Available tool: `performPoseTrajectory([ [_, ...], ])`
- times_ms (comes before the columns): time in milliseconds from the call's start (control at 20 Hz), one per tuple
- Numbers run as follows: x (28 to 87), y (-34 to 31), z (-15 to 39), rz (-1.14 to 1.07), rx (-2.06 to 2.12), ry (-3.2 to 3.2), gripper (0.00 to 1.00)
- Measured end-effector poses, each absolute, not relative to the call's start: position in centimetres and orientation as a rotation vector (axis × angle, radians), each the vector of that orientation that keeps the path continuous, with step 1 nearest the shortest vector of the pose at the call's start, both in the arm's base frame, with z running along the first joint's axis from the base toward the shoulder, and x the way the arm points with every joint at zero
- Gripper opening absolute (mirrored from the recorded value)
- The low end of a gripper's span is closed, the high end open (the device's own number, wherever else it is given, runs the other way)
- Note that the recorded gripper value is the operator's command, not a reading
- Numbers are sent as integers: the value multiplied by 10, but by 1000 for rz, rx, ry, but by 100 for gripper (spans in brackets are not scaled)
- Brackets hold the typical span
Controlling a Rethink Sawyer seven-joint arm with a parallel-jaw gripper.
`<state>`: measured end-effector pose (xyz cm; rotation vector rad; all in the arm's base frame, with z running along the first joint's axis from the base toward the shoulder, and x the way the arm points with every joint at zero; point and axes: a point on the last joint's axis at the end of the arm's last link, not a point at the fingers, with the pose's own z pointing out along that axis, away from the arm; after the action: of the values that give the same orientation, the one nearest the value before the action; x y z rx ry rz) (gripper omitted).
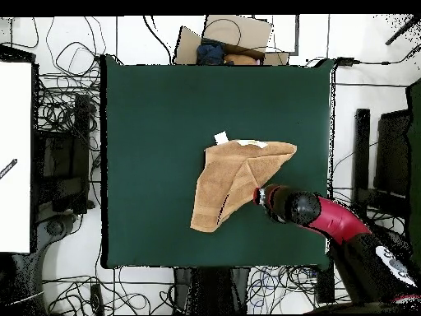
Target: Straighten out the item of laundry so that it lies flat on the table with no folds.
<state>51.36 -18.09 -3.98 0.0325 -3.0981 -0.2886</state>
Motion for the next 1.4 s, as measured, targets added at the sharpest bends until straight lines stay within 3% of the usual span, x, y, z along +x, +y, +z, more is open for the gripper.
performPoseTrajectory([
  [1250, 514, -181, -40, -289, 32, -3098, 0],
  [1300, 514, -181, -40, -289, 32, -3098, 100],
  [1400, 514, -182, -40, -289, 31, -3099, 100],
])
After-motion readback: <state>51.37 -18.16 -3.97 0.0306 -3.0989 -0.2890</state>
